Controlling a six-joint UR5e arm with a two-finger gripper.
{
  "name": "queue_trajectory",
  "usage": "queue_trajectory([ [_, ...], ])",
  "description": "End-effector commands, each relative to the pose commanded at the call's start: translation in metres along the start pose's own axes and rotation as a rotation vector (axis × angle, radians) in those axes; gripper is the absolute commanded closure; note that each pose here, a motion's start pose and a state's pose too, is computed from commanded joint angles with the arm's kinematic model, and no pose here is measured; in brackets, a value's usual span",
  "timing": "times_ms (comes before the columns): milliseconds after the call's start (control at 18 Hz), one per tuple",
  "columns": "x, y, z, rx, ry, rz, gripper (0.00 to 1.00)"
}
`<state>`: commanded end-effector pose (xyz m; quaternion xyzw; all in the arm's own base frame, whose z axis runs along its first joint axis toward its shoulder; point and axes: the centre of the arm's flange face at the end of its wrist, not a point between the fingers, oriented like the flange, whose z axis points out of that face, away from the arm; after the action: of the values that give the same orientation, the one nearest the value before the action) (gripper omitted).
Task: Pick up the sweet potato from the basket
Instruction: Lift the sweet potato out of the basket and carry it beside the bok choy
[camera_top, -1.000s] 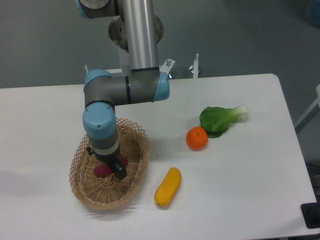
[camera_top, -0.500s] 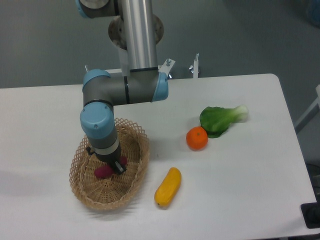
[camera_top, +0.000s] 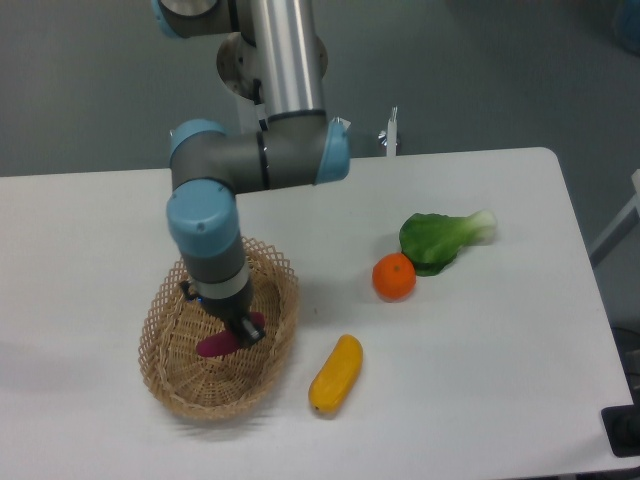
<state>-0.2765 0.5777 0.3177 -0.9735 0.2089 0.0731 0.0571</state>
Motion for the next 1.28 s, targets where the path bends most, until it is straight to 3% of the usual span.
queue_trajectory([
  [333, -0.083, 0.085, -0.060, -0.040, 0.035, -0.025, 0.79],
  [667, -0.122, 0.191, -0.089, -0.027, 0.044, 0.036, 0.79],
  [944, -0.136, 0.236, -0.091, -0.035, 0.043, 0.049, 0.79],
  [1278, -0.140, 0.249, -0.092, -0.035, 0.034, 0.039, 0.79],
])
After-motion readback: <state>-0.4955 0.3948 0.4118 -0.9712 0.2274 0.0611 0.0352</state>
